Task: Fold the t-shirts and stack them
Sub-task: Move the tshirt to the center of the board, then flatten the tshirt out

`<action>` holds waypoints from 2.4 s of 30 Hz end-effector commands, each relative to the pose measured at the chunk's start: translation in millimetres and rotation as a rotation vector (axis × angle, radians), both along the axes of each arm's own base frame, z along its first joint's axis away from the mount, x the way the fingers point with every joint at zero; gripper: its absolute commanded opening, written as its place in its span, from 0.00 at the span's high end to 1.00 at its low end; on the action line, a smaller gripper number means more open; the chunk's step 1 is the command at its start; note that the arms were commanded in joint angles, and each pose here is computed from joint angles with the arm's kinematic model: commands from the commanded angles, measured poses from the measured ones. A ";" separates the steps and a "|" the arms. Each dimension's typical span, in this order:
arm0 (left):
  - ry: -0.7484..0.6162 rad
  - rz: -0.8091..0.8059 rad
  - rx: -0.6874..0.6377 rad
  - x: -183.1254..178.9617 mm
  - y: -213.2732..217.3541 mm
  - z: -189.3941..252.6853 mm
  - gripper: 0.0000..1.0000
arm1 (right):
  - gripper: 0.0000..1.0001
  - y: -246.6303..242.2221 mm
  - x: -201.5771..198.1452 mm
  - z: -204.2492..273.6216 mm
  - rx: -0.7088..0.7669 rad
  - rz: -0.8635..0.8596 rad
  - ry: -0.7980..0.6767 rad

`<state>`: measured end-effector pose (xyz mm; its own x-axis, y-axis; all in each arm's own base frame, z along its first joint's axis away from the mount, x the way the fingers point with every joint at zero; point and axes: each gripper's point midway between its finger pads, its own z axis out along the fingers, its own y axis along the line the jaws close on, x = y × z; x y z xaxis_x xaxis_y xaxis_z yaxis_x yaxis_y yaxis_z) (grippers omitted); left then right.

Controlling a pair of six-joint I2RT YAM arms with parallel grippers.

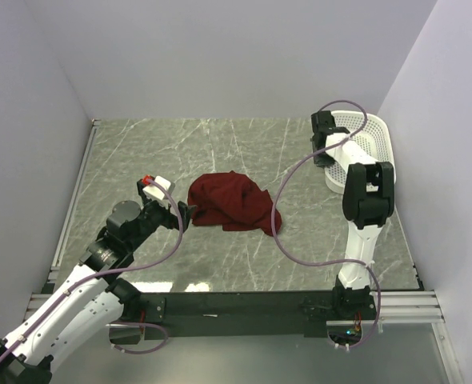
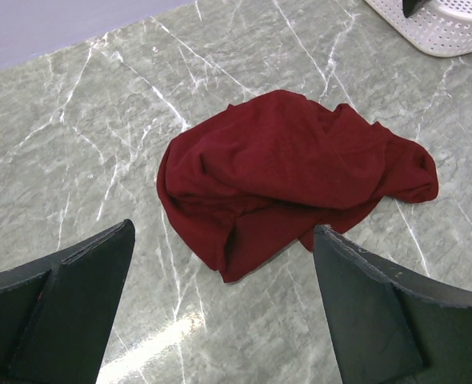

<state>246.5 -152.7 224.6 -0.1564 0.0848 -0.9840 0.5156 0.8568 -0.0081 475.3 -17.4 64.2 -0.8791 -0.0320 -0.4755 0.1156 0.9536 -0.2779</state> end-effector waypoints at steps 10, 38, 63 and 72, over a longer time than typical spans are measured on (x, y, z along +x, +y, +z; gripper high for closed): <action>-0.058 -0.018 -0.015 1.4 -3.0 20.9 0.01 | 1.00 -35.9 25.8 18.0 -0.161 0.182 0.024; -0.054 -0.026 -0.045 3.7 -8.3 20.7 0.01 | 0.38 -35.6 27.7 97.9 -0.124 0.193 -0.198; 0.145 -0.103 -0.011 18.8 -39.5 -39.5 0.02 | 0.30 245.7 -172.4 126.0 0.885 1.113 -0.247; 0.279 0.200 -0.347 13.8 -9.3 -60.7 0.01 | 0.36 277.9 -113.4 83.0 0.932 0.773 -0.065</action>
